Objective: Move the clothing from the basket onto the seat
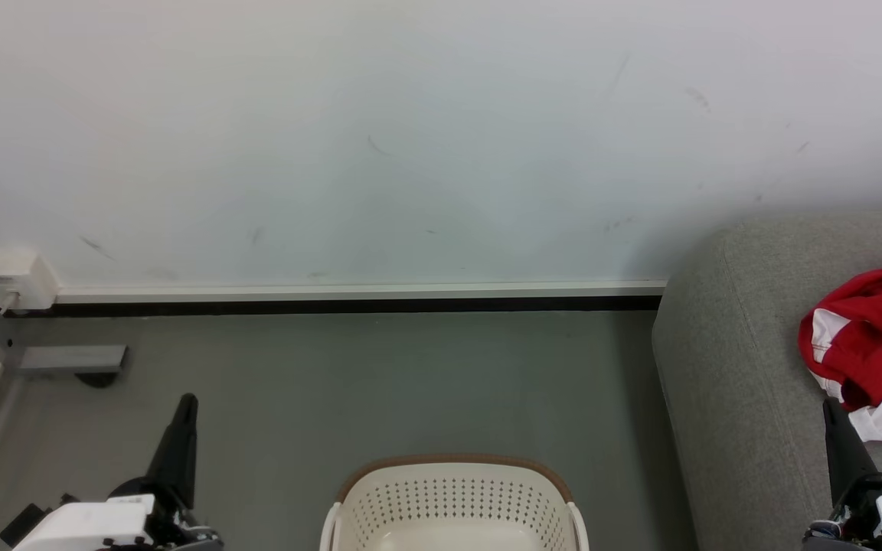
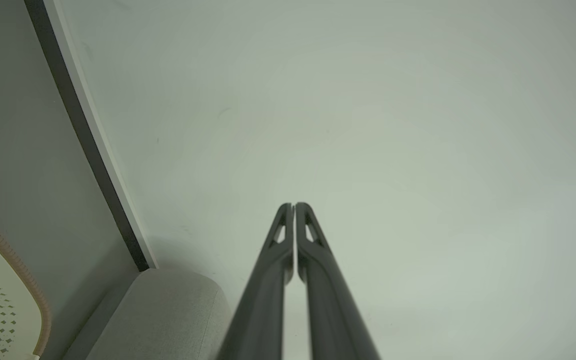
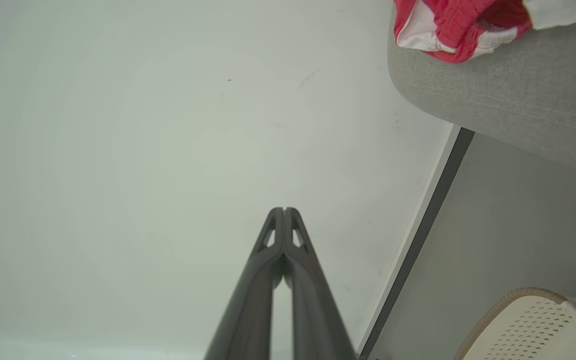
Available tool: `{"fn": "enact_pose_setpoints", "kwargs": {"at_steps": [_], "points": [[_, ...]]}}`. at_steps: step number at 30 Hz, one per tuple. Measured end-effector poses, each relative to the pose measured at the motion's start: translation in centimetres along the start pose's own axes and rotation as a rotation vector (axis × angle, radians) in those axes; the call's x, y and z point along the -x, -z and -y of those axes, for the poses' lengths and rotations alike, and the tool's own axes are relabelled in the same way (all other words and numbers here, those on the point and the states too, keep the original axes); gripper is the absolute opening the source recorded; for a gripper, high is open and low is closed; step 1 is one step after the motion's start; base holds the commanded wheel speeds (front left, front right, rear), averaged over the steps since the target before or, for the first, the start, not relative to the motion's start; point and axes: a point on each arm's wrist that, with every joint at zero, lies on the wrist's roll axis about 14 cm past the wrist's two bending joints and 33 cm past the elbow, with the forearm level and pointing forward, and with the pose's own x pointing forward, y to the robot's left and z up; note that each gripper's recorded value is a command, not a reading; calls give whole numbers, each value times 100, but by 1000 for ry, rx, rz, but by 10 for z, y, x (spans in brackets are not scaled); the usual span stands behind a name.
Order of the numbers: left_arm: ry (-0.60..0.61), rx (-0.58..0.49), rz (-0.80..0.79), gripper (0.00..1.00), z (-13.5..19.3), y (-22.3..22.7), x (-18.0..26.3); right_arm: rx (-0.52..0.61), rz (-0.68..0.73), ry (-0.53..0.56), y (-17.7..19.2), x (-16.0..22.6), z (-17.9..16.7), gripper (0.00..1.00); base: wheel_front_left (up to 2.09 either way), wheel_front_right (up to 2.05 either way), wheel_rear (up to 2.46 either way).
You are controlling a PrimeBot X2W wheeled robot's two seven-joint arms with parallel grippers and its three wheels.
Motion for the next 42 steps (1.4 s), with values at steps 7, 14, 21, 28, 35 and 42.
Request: {"fn": "enact_pose_setpoints", "kwargs": {"at_steps": [7, 14, 21, 28, 35, 42], "points": [[0, 0, 0, 0, 0, 0, 0, 1, 0, 0, 0, 0, 0, 0, 0, 0, 0], [0, 0, 0, 0, 0, 0, 0, 1, 1, 0, 0, 0, 0, 0, 0, 0, 0], [0, 0, 0, 0, 0, 0, 0, 0, 0, 0, 1, 0, 0, 0, 0, 0, 0], [0, 0, 0, 0, 0, 0, 0, -3, 0, 0, 1, 0, -1, 0, 0, 0, 0], [0, 0, 0, 0, 0, 0, 0, 0, 1, -1, 0, 0, -1, 0, 0, 0, 0], [0, 0, 0, 0, 0, 0, 0, -2, 0, -1, 0, 0, -1, 0, 0, 0, 0]]}}
